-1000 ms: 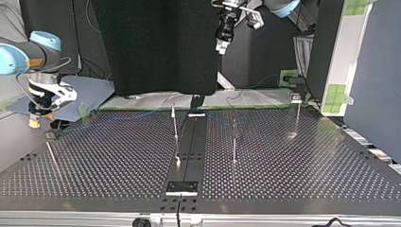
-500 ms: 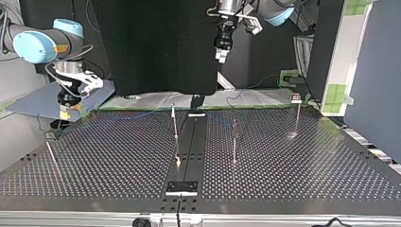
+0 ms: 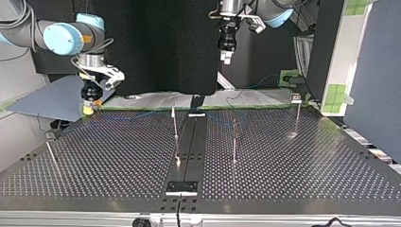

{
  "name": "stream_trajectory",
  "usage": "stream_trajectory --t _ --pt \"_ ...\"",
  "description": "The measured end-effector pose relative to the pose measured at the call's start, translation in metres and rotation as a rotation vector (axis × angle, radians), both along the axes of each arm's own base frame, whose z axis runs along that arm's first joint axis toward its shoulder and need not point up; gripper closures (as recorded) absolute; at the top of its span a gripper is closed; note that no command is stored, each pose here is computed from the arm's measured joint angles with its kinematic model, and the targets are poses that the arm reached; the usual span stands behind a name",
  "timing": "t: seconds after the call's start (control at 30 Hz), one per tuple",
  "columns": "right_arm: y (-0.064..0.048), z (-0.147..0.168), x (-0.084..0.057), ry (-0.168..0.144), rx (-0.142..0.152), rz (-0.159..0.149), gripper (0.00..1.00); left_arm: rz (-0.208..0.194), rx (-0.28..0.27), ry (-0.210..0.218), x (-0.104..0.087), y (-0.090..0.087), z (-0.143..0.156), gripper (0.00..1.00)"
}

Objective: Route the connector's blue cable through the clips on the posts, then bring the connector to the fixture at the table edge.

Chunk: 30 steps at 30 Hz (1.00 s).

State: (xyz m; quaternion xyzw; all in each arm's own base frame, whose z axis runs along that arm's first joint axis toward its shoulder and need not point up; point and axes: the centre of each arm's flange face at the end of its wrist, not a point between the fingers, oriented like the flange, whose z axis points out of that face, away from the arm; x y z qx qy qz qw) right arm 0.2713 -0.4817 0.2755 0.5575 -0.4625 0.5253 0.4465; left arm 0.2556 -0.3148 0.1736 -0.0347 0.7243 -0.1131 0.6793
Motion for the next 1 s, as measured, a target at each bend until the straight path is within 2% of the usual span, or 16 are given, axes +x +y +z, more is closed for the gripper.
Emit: stream_trajectory --t 0.33,0.53,0.8,0.87,1.0 --pt "0.03 -0.011 0.035 0.006 0.007 0.028 0.0 -0.008 0.001 0.0 -0.001 -0.001 0.0 0.0" --pt "0.055 -0.028 0.054 0.006 0.01 0.073 0.0 -0.009 0.001 -0.001 0.0 -0.001 0.0 0.0" --pt "0.088 -0.039 0.084 -0.004 0.014 0.151 0.0 -0.009 -0.002 -0.003 0.0 -0.001 0.0 0.0" --pt "0.095 -0.039 0.091 -0.01 0.016 0.165 0.0 -0.009 -0.002 -0.003 0.0 -0.001 0.0 0.0" --pt "0.108 -0.043 0.101 -0.011 0.021 0.175 0.0 -0.005 -0.001 -0.003 0.0 -0.001 0.0 0.0"
